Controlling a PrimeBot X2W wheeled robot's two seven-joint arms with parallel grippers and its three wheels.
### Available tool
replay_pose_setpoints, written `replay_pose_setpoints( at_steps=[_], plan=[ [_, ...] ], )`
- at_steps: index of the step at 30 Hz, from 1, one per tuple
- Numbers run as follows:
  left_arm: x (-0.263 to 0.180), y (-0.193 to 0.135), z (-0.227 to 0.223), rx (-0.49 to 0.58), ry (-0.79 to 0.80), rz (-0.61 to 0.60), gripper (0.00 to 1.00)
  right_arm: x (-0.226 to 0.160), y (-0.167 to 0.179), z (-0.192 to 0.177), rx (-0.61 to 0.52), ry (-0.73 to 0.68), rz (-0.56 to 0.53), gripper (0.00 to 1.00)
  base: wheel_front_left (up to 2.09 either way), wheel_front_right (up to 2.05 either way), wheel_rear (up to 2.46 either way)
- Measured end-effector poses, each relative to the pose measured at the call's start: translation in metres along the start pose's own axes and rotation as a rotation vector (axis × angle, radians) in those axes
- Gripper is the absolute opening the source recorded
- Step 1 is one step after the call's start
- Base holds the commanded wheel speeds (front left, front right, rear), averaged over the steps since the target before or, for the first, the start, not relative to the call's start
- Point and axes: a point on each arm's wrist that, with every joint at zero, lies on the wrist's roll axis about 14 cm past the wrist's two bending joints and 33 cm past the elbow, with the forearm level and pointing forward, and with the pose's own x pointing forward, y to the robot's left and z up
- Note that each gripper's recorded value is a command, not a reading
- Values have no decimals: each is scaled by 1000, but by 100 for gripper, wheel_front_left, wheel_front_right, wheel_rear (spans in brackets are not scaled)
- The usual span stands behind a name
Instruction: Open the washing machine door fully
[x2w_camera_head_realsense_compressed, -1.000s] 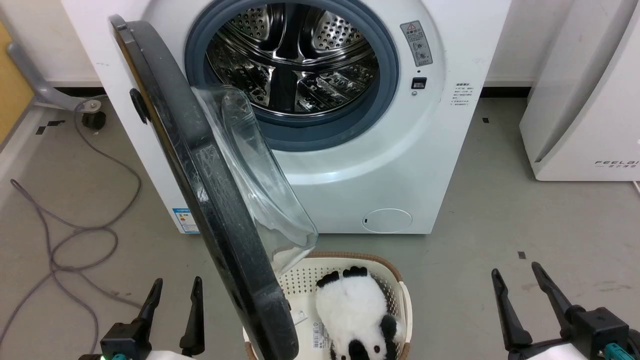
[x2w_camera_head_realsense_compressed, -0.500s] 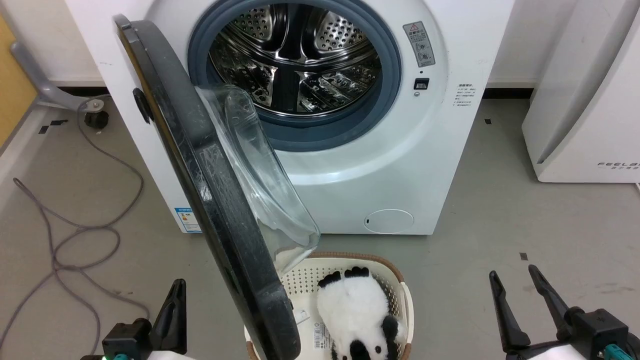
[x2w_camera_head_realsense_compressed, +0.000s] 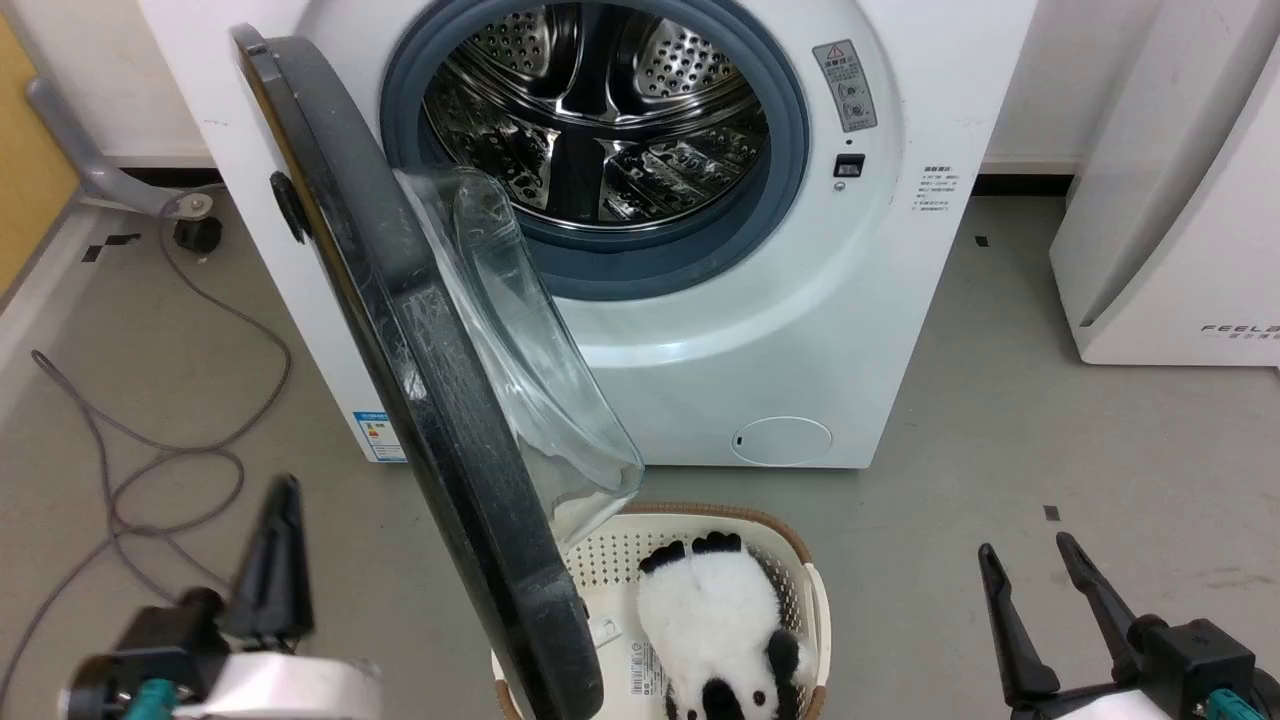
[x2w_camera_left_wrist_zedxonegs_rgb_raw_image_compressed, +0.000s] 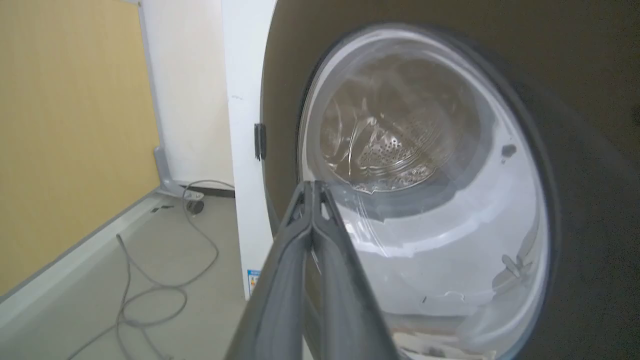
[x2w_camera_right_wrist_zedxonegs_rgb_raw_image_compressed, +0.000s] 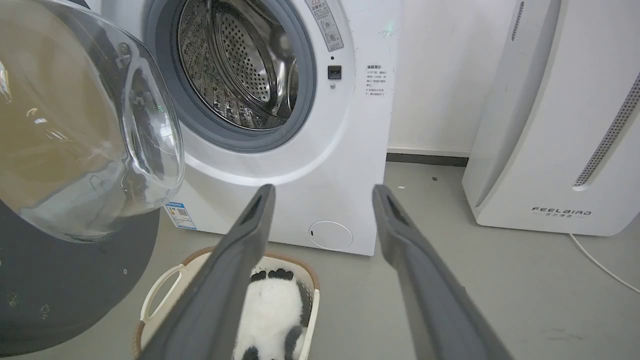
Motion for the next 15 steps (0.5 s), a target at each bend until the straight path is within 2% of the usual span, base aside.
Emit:
replay_pose_setpoints(
  at_steps=[7, 15],
  plan=[
    [11, 2, 77, 15, -241, 8, 0, 0, 1, 0, 5, -2, 2, 100, 0, 0, 0],
    [9, -15, 164, 18, -522, -43, 0, -1, 0, -3, 8, 7, -2, 100, 0, 0, 0]
  ],
)
